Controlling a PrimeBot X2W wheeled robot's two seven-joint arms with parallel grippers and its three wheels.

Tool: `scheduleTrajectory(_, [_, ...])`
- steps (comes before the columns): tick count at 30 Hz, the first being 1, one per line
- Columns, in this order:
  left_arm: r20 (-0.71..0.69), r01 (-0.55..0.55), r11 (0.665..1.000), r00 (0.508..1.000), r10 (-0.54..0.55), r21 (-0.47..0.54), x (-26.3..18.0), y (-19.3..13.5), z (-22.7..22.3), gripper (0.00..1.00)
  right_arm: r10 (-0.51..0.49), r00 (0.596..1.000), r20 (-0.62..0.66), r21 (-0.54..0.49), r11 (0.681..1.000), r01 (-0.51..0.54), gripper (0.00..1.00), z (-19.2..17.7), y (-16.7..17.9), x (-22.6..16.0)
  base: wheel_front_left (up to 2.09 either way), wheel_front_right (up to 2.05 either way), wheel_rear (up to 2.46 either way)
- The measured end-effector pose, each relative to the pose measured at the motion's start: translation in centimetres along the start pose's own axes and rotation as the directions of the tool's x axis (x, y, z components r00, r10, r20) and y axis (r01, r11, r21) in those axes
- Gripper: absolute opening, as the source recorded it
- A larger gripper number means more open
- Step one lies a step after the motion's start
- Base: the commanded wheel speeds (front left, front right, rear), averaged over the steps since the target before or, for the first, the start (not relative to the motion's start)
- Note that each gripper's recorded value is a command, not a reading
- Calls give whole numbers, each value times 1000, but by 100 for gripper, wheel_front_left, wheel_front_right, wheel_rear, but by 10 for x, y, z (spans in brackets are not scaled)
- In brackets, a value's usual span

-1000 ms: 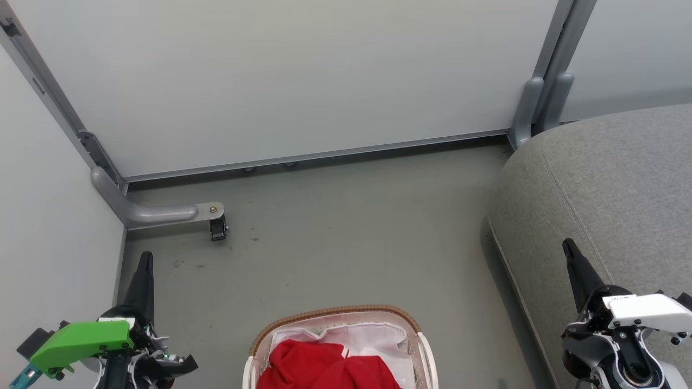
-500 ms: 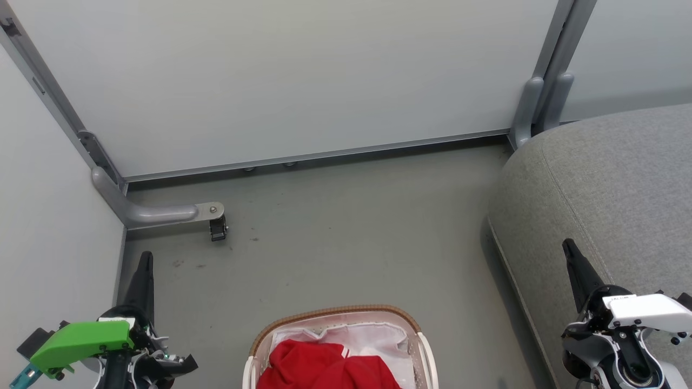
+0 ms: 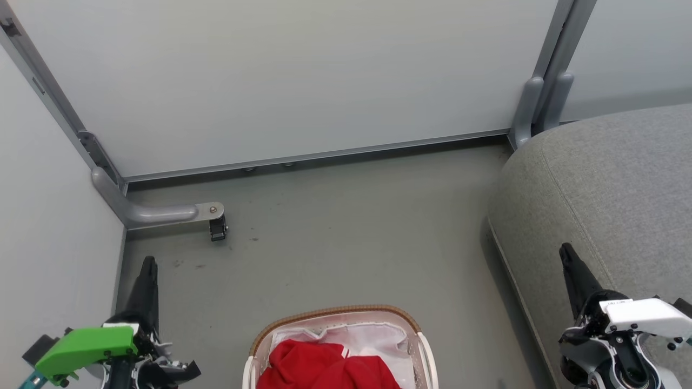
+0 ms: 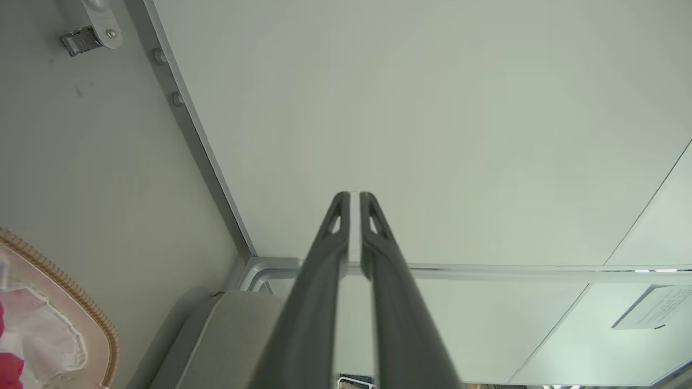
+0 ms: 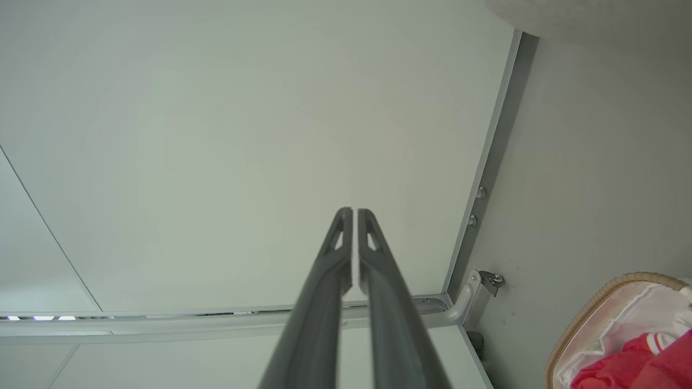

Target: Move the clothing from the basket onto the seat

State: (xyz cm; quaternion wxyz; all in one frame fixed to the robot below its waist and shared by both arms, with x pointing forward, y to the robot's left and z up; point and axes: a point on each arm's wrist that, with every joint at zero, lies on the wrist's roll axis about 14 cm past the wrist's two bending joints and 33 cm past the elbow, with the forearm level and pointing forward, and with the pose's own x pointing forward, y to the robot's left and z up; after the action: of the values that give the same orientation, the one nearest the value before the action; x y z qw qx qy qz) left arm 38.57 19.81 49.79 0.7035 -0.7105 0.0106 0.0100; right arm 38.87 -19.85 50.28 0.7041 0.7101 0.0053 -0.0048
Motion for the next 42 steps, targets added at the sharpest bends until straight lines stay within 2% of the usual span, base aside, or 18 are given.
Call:
scheduleTrajectory(4, [0, -60, 998, 998, 60, -9, -8, 20, -2, 100, -46, 999, -1, 11, 999, 46, 100, -3, -16, -6, 0, 0, 0])
scheduleTrajectory(8, [12, -72, 997, 997, 72, 8, -9, 24, -2, 100, -49, 999, 4, -12, 999, 49, 100, -3, -16, -6, 0, 0, 0])
scheduleTrajectory(14, [22, -85, 990, 996, 83, 111, -9, 26, -1, 100, -54, 999, -3, -123, 991, 53, 100, -3, -16, -5, 0, 0, 0])
scheduleTrajectory(21, [23, -97, 957, 995, 94, 273, -8, 28, -2, 100, -58, 998, -5, -266, 962, 54, 100, -4, -16, -3, 0, 0, 0])
scheduleTrajectory(29, [7, -102, 887, 994, 111, 450, -8, 33, -7, 100, -50, 999, -5, -419, 907, 44, 100, -5, -14, -1, 0, 0, 0])
scheduleTrajectory(42, [-5, -82, 745, 993, 114, 662, -9, 37, -11, 100, -47, 999, -21, -621, 783, 24, 100, -10, -15, 0, 0, 0, 0])
